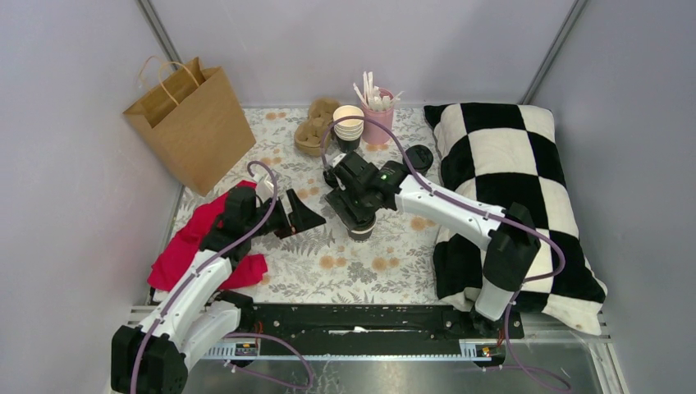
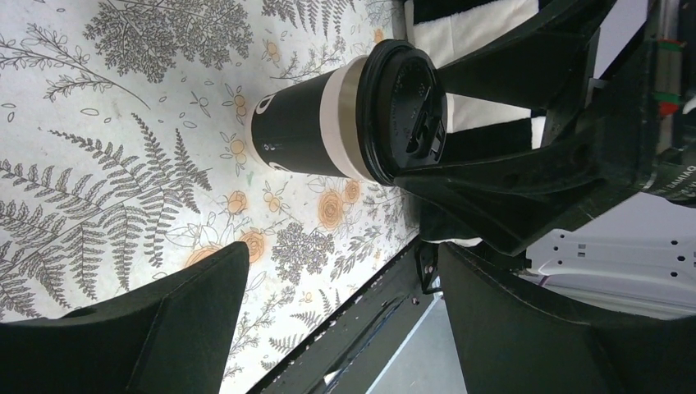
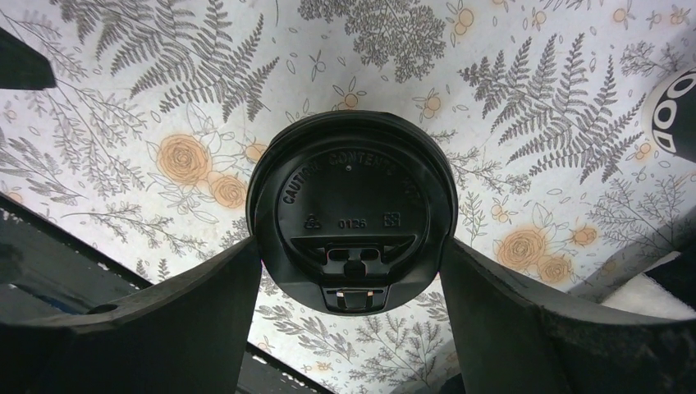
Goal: Pack the takeout coffee
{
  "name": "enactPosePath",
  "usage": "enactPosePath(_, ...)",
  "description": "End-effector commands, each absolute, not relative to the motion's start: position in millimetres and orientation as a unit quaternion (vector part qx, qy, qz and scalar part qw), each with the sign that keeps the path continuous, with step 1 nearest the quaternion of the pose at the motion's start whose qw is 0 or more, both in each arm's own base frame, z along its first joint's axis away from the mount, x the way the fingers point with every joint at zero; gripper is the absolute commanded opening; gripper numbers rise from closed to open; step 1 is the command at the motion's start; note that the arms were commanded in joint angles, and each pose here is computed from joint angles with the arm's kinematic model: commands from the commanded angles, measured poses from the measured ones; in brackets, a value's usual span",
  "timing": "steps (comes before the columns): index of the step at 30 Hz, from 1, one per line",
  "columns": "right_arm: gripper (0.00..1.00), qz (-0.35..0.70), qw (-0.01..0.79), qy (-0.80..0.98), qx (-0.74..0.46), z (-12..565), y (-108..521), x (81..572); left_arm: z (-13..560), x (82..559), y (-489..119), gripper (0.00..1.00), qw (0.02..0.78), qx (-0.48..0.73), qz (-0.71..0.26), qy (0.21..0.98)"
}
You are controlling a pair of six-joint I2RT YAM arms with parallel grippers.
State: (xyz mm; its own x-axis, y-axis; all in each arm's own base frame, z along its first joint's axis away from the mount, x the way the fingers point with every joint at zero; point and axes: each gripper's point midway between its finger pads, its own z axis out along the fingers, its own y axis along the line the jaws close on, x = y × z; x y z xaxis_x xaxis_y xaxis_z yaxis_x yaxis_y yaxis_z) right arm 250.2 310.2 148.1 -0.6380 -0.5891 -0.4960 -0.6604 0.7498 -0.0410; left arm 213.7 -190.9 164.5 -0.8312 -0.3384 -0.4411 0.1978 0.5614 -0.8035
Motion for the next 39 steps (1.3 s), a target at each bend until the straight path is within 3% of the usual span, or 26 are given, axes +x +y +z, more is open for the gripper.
enactPosePath(1,0.84,0.054,0.239,0.905,-0.347,149.2,307.0,251.1,170.9,215.2,-192.4,0.89,0.312,-0.019,-0.474,0.823)
enactPosePath(39,0.88,0.028,0.231,0.907,-0.35,138.9,305.8,261.1,165.9,209.8,-191.8,0.89,0.308,-0.015,-0.474,0.825)
